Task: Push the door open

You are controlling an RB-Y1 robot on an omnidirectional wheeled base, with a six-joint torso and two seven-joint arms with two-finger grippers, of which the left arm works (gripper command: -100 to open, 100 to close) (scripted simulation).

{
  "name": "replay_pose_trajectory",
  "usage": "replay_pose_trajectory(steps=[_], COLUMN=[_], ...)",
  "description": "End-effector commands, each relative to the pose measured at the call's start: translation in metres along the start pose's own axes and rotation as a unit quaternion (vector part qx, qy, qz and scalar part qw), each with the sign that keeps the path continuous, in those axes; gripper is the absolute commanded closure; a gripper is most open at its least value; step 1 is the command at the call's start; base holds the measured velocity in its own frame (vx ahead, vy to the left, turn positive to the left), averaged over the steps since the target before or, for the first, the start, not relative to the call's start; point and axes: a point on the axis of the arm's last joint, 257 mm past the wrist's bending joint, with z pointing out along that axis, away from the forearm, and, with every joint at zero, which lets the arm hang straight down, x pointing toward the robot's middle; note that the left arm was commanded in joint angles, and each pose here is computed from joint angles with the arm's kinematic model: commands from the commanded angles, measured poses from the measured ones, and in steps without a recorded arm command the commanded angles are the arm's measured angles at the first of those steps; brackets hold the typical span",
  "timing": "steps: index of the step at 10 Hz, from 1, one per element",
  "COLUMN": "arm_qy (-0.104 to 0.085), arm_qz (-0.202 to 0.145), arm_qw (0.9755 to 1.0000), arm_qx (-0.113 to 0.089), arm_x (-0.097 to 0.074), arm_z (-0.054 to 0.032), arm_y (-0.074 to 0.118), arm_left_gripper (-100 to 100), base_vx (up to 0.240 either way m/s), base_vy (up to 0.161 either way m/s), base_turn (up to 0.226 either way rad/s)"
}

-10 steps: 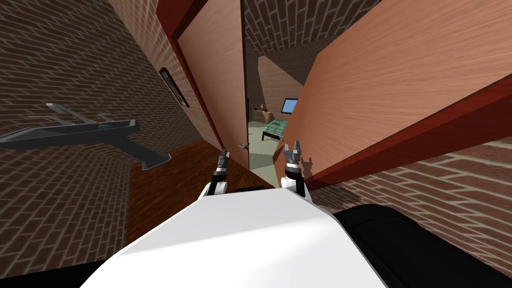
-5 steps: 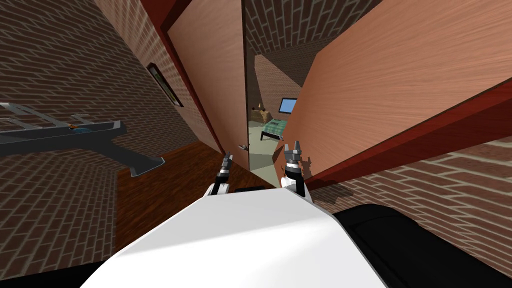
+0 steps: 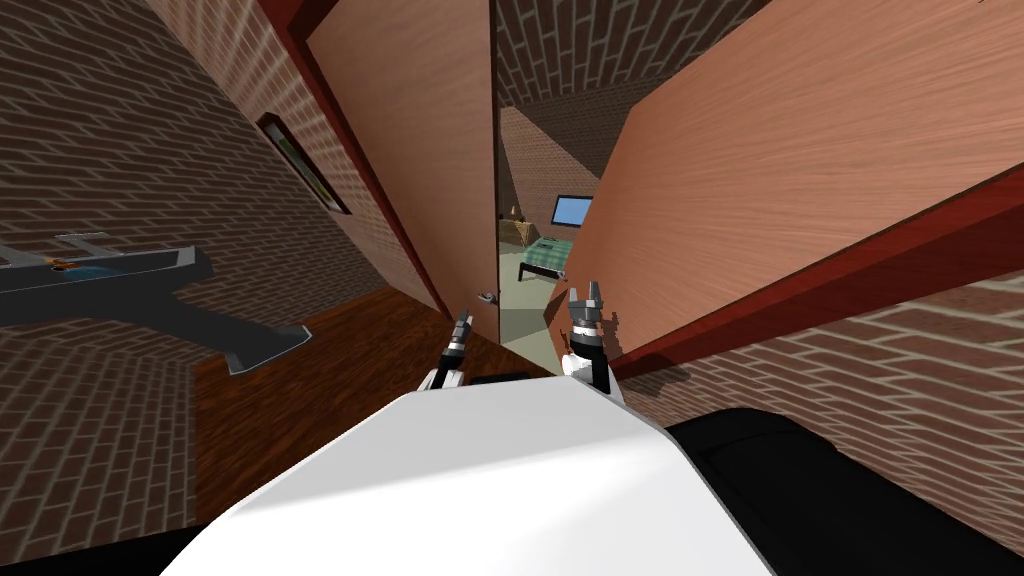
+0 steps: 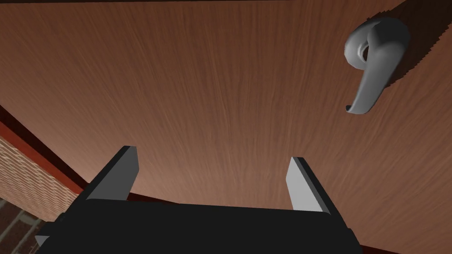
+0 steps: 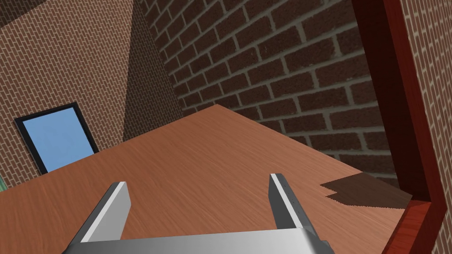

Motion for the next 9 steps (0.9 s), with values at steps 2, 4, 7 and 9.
replay_pose_trajectory(steps=[2,4,7,9], arm_qy=[0.009,0.02,0.035,0.045], arm_qz=[-0.007,-0.015,-0.025,-0.031], arm_qw=[0.9998,0.9992,0.9977,0.9962], arm_qx=[-0.014,-0.03,-0.053,-0.067], arm_x=[0.009,0.021,0.037,0.048], arm_z=[-0.0036,-0.0092,-0.0188,-0.0255], arm_y=[0.016,0.033,0.056,0.07], arm_left_gripper=[-100,-100,-100,-100], base_vx=[0.045,0.053,0.062,0.063], base_vy=[0.091,0.064,0.106,0.106], base_turn=[-0.072,-0.092,-0.098,-0.092])
